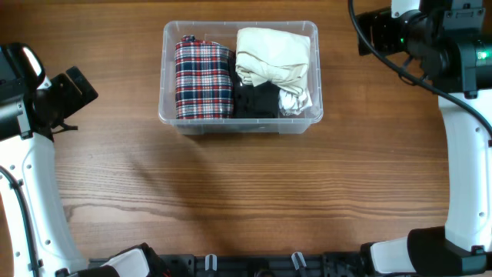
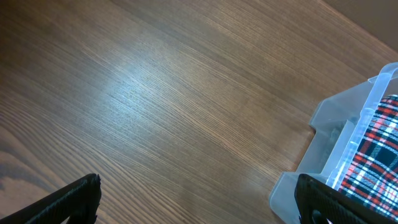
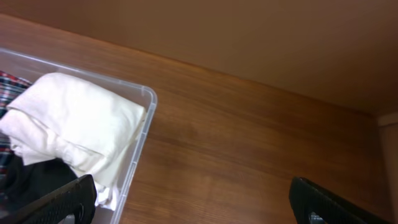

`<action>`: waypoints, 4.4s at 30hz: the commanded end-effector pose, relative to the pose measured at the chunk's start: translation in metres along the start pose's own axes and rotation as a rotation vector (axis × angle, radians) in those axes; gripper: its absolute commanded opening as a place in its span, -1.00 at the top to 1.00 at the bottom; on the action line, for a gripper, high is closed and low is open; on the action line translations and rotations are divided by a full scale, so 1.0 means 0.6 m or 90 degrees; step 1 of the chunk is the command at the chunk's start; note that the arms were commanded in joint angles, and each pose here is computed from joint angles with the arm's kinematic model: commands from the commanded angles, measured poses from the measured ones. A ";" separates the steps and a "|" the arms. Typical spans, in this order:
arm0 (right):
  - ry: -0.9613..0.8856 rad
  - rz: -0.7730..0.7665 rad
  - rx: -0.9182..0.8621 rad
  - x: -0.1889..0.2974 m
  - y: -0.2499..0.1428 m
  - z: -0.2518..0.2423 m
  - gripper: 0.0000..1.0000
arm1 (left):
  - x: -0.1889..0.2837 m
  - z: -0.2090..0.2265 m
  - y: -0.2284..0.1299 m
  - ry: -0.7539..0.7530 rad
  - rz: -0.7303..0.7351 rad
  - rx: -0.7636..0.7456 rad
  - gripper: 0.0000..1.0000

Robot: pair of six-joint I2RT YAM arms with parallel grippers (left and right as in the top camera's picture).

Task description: Pack container

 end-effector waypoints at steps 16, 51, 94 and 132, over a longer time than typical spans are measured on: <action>-0.019 0.019 -0.002 -0.008 -0.007 -0.006 -0.99 | -0.003 0.001 0.000 -0.002 0.004 0.009 -0.99; -0.018 0.018 -0.001 -0.008 -0.007 -0.004 -1.00 | 0.149 -0.054 -0.268 -0.598 -0.428 -0.156 -0.99; -0.018 0.018 -0.001 -0.008 -0.007 -0.004 -1.00 | -0.019 0.006 -0.340 -0.467 -0.388 -0.115 -1.00; -0.058 -0.517 -0.230 0.030 -0.385 0.176 -0.99 | -0.019 0.006 -0.340 -0.467 -0.388 -0.115 -1.00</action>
Point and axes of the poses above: each gripper's point midway between its finger pads, its own x axis back along the fingers, its own z axis along the line the jaws close on, y = z × x, the point moved 4 cm from there along x, back along the fingers, and after that the axes turned 11 degrees about x, right-handed, at the moved point
